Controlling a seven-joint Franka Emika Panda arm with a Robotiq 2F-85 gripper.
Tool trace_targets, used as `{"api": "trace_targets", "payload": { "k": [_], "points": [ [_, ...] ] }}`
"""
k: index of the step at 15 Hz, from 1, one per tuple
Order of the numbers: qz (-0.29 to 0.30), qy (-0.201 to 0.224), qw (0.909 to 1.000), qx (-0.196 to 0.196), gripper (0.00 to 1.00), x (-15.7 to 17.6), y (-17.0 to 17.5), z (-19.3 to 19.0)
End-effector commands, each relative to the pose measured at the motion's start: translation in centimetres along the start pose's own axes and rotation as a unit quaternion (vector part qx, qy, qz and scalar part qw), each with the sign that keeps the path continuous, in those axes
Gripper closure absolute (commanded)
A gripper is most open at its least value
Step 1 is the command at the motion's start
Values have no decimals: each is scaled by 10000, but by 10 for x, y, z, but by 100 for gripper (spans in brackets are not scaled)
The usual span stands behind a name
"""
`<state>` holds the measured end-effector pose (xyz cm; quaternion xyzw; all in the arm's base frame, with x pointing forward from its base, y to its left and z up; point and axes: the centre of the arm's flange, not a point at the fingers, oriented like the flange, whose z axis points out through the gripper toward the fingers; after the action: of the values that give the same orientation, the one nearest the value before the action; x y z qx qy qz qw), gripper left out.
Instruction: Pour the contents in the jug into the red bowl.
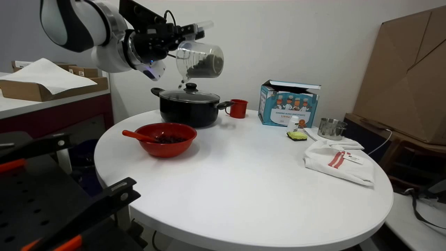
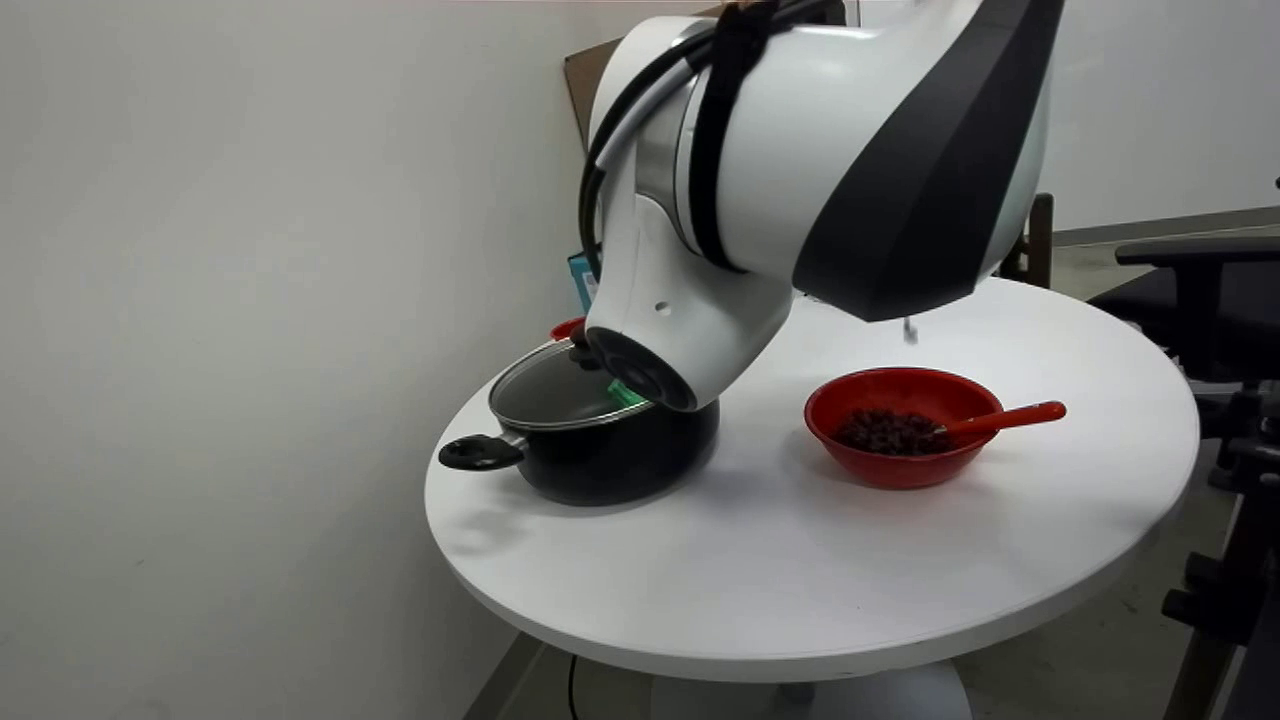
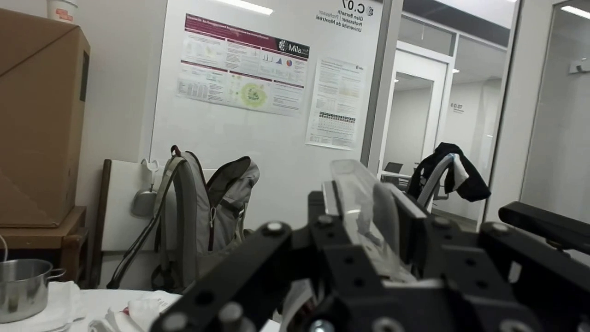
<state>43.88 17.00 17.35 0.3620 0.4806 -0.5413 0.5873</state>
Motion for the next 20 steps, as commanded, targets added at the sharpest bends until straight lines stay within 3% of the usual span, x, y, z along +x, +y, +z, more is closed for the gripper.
{"api": "trace_targets", "payload": {
  "k": [1,10,14,17,20],
  "points": [
    [-180,62,9997,171,86,-4,7,1],
    [-707,645,9927,731,86,-3,26,29],
    [-853,1199,9849,913,86,-2,37,39],
    [-985,1794,9716,1186,86,-3,49,47],
    [-1129,2420,9518,1506,86,-6,63,62]
  ]
}}
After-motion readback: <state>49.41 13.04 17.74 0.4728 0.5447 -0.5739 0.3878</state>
